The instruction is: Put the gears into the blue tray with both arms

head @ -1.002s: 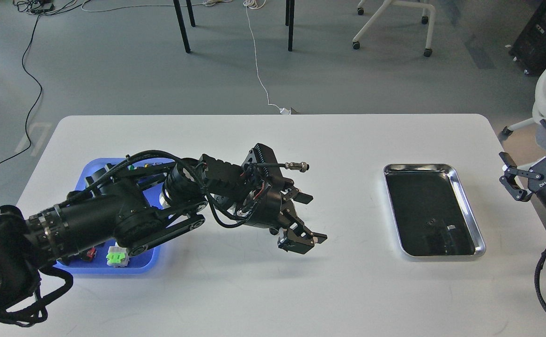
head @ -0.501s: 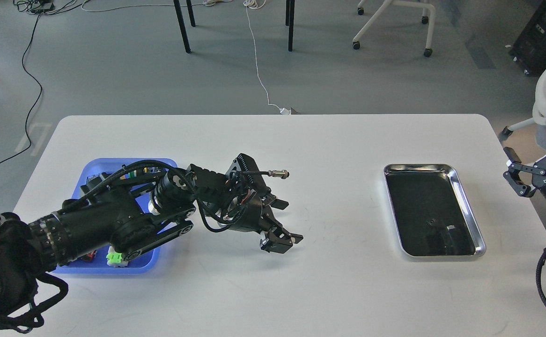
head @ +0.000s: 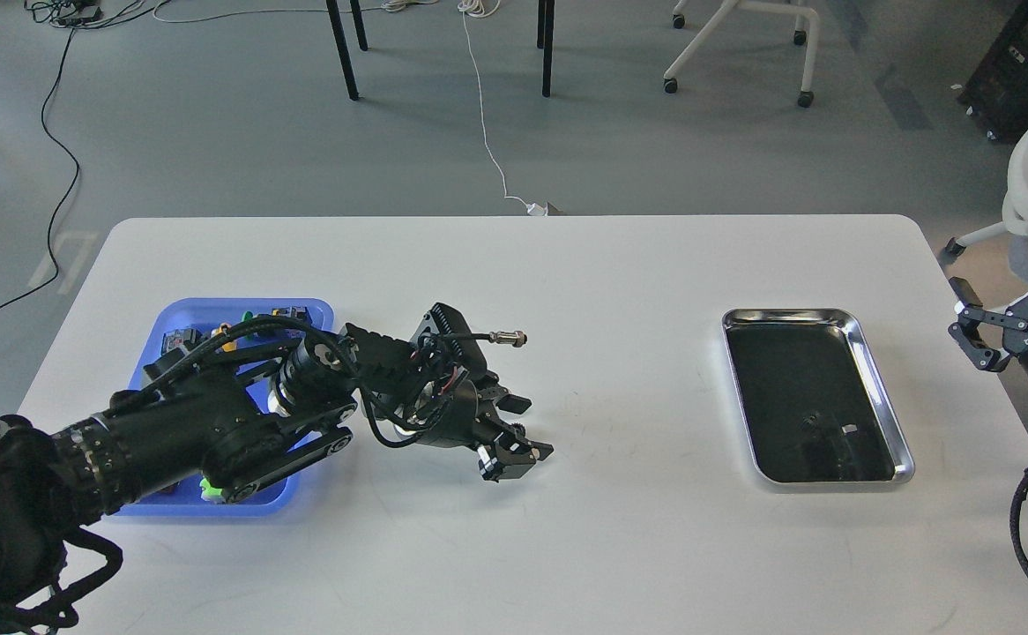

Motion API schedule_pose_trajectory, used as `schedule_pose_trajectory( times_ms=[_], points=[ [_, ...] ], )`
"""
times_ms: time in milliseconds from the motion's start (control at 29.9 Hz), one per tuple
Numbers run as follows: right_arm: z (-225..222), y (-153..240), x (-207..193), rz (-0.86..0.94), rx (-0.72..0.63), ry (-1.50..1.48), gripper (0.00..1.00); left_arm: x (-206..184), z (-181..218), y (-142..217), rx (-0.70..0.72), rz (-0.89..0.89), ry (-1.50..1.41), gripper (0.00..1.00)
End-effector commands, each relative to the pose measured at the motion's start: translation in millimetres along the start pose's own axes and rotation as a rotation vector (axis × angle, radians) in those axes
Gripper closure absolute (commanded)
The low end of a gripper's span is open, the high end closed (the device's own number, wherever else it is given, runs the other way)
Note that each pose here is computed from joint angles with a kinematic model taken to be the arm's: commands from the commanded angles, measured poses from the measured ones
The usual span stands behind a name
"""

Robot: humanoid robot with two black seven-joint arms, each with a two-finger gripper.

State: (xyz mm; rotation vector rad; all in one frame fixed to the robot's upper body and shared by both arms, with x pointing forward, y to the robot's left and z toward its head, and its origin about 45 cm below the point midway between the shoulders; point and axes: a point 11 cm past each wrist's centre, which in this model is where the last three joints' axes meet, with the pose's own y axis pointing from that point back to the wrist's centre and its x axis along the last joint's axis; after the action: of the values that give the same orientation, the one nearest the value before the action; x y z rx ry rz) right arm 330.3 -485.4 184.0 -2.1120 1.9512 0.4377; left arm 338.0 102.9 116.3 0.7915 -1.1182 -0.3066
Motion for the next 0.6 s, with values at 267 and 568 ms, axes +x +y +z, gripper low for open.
schedule_pose_trajectory(
  times_ms=[267,568],
  points=[
    [0.5,0.5,0.2,0.001,-0.001,0.000,0.02,-9.0,-0.8,0.2,0.002,-0.009,0.017,0.42],
    [0.5,0.5,0.2,0.001,-0.001,0.000,0.02,-14.4,-5.5,0.7,0.016,-0.019,0.031,0.80]
  ],
)
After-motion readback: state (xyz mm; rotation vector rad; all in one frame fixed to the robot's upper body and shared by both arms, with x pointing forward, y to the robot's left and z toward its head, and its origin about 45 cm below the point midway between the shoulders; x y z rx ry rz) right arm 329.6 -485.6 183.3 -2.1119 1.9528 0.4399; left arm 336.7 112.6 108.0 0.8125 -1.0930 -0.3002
